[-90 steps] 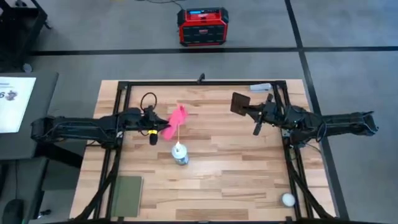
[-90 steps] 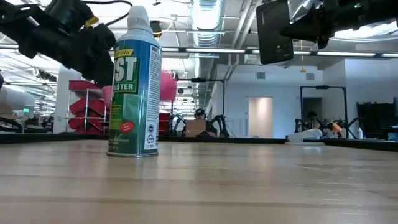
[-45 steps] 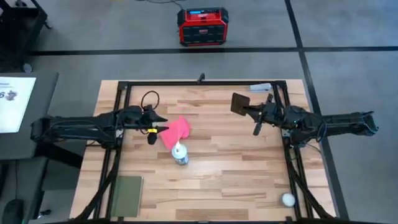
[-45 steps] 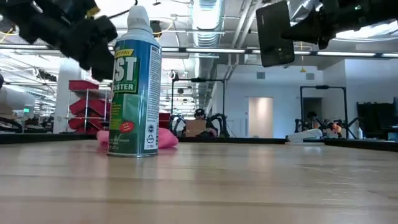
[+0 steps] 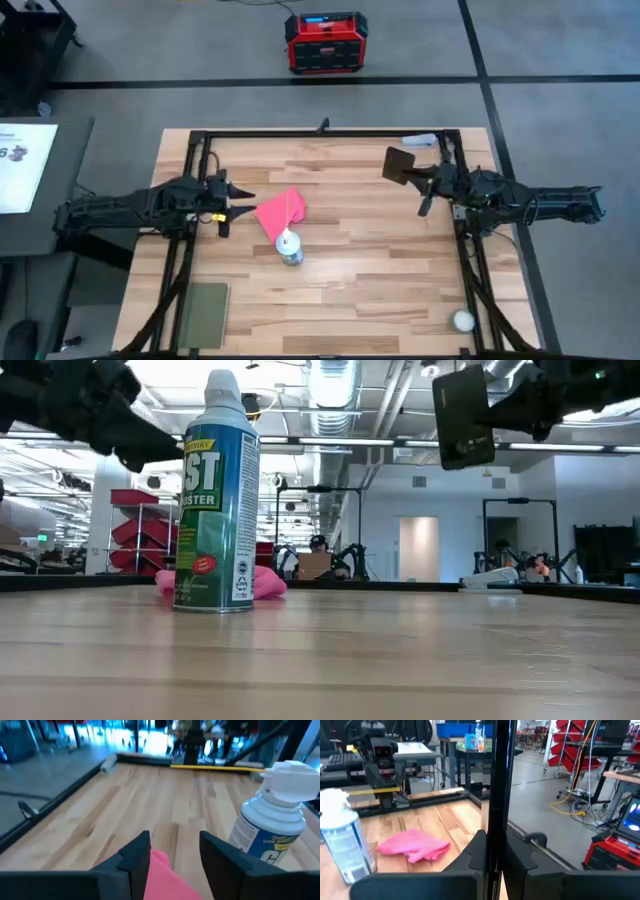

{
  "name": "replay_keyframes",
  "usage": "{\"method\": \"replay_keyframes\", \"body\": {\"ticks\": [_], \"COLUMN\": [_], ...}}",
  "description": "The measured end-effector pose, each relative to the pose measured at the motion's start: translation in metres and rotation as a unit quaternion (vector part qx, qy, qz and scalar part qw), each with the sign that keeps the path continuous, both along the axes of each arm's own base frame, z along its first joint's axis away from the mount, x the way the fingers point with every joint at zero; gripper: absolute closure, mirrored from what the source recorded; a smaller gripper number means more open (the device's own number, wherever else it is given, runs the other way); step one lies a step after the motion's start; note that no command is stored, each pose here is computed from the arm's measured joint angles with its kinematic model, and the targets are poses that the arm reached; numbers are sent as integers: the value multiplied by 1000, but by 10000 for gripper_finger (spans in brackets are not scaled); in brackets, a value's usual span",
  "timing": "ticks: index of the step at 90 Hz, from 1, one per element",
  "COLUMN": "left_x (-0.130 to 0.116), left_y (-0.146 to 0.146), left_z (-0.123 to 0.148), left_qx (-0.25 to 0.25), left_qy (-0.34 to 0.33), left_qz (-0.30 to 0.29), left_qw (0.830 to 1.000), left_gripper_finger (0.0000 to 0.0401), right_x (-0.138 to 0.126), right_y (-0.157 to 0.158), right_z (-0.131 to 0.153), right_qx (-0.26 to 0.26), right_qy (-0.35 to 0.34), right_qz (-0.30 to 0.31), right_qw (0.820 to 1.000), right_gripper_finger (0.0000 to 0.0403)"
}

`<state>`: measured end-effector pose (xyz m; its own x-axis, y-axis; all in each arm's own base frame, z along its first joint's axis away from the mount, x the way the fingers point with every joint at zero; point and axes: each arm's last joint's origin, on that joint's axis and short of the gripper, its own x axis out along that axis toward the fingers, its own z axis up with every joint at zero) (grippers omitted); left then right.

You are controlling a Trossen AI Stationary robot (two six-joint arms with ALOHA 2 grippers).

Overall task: Apply microfiber cloth
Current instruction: Wipe the back of the cellphone with the pink microfiber cloth

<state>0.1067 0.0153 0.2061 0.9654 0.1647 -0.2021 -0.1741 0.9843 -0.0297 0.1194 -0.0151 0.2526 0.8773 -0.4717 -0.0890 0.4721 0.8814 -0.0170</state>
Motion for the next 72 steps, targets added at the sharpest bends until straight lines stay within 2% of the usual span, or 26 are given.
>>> {"method": "replay_keyframes", "body": {"ticks": [24, 42, 59, 72], "left_x": [-13, -17, -17, -17], "left_y": [-2, -2, -1, -1], "left_z": [-11, -13, -14, -14], "left_qx": [12, 16, 16, 16], "left_qy": [-55, -47, -44, -45], "left_qz": [1, 11, 18, 19], "left_qw": [998, 999, 999, 999], "left_gripper_finger": [258, 258, 258, 258], "right_x": [4, 1, 2, 0], "right_y": [0, 1, 3, 3], "right_z": [-49, -97, -98, -109], "right_qx": [57, 133, 193, 242], "right_qy": [-10, -52, -75, -40], "right_qz": [-5, -2, 2, -16], "right_qw": [998, 990, 978, 969], "right_gripper_finger": [387, 387, 387, 387]}}
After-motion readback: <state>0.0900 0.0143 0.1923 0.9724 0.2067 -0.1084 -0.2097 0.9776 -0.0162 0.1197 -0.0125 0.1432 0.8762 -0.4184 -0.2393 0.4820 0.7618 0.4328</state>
